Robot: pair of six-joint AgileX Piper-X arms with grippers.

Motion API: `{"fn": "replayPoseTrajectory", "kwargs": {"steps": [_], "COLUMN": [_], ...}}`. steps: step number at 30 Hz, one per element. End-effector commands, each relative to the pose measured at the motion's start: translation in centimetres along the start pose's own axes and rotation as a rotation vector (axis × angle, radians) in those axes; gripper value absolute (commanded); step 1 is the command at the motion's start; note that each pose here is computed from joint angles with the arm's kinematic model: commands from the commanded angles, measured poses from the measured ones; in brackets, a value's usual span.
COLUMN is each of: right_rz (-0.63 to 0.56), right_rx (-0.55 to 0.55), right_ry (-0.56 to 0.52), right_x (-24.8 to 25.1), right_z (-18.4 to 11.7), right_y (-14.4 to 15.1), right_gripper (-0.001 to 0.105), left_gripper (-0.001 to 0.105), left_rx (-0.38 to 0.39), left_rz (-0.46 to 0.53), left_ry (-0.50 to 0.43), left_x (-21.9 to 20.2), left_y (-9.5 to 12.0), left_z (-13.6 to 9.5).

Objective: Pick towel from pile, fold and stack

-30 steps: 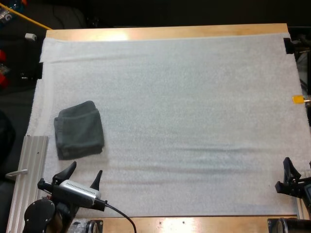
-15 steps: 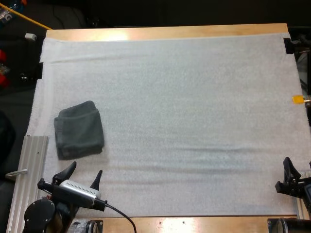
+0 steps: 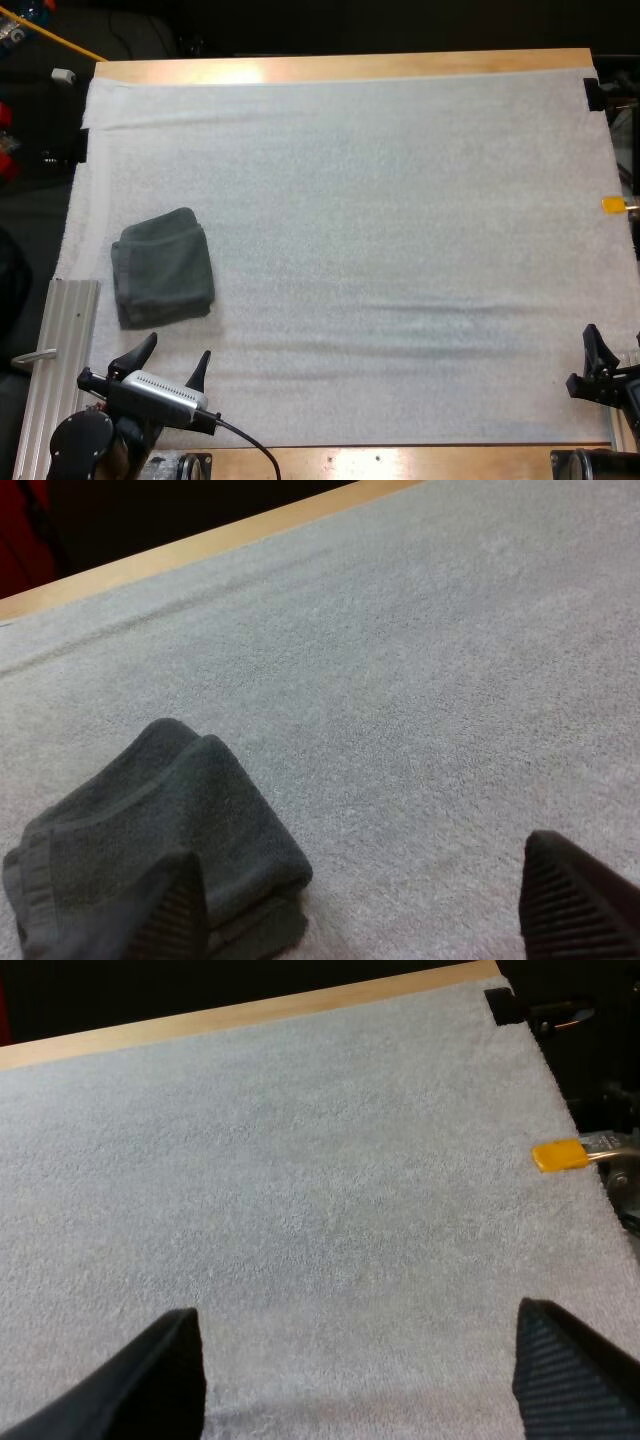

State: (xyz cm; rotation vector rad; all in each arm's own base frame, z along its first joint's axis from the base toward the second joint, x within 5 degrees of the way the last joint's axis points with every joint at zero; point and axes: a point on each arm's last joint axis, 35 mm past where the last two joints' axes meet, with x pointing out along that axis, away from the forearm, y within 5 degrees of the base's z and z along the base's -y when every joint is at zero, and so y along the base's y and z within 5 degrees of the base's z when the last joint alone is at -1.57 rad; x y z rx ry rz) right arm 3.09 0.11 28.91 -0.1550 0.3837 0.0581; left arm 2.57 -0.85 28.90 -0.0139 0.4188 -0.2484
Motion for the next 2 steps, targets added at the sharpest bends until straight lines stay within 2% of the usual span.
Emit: {"fn": "replayPoseTrajectory", "kwargs": {"steps": [1,2], "right_rz": [0.001,0.001], "right_rx": [0.001,0.001], "right_ry": [0.01,0.01], "right_x": [0.13,0.13], "right_z": [0.13,0.13], "right_y": [-0.04,-0.04], "right_gripper": [0.063,0.063], "left_gripper": [0.063,0.063], "left_rx": [-0.004,-0.004], "left_rz": [0.009,0.009], "left_ry": [-0.001,-0.001], "left_x": [0.13,0.13], "left_y": [0.07,0.07], "left_z": [0.25,0.25]}}
